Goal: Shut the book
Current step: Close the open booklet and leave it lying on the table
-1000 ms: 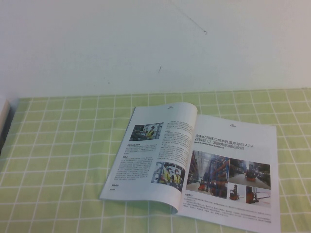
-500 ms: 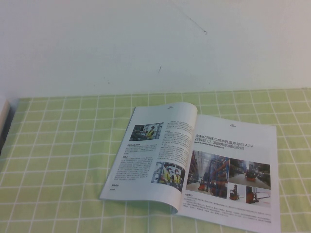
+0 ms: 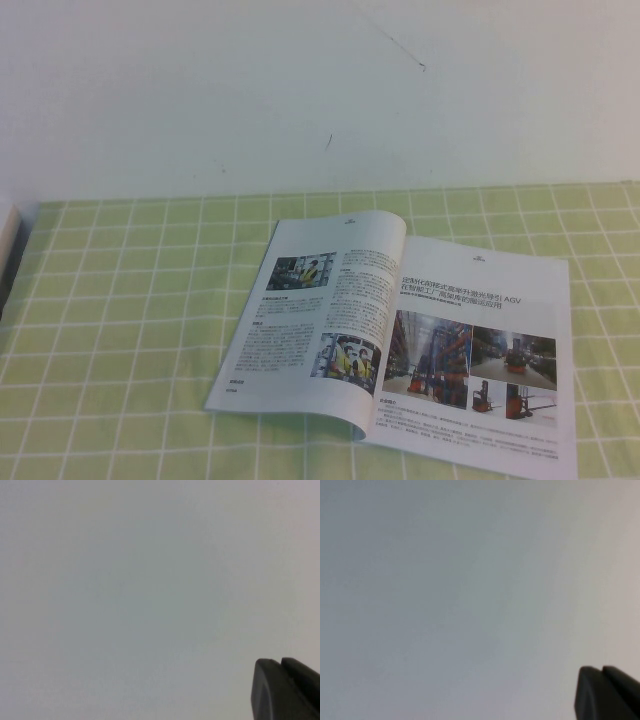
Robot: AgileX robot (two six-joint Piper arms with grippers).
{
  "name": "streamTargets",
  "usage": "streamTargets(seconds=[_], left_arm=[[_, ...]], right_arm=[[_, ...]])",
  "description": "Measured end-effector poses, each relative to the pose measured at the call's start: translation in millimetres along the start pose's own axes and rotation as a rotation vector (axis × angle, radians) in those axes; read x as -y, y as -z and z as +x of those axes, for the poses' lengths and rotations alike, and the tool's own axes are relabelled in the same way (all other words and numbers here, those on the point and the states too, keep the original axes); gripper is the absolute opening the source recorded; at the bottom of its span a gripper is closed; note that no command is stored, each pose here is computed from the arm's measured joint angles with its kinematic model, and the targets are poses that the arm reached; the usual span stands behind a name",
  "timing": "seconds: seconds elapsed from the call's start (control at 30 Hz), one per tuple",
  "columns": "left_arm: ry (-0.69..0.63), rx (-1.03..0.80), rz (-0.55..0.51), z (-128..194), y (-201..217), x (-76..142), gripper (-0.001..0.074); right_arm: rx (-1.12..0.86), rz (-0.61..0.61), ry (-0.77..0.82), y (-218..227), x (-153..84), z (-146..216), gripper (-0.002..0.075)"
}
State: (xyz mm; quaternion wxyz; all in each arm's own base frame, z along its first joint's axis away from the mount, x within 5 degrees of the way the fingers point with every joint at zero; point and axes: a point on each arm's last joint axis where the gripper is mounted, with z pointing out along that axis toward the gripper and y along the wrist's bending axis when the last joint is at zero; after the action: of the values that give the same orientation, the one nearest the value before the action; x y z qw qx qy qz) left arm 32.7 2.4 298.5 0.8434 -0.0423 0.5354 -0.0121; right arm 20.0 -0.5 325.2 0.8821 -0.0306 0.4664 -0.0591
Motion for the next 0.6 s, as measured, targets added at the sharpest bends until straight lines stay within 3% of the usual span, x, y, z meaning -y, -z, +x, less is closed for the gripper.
streamTargets(seconds=[0.13,0.3,0.47,0.6], left_arm=[[-0.040,-0.071,-0.001,-40.8,-17.1,4.2,-0.0003],[-0.049,-0.263,-0.018,-63.6,-45.1,5.9,-0.0003],[-0.028,-0.555,0.019,-55.0,-76.1,10.7,-0.0003],[0.026,-0.803,0.188,-24.7,-99.8,24.9,-0.0003]], right_arm=[[-0.116,-0.021,-0.006,-22.3,3.2,-27.7,-0.0003],[-0.377,-0.061,-0.040,-56.1,2.8,-34.6,-0.0003],[-0.708,-0.115,-0.043,-83.3,-1.8,-12.6,-0.0003],[-0.954,-0.239,-0.033,-101.5,-13.0,17.1,-0.0003]])
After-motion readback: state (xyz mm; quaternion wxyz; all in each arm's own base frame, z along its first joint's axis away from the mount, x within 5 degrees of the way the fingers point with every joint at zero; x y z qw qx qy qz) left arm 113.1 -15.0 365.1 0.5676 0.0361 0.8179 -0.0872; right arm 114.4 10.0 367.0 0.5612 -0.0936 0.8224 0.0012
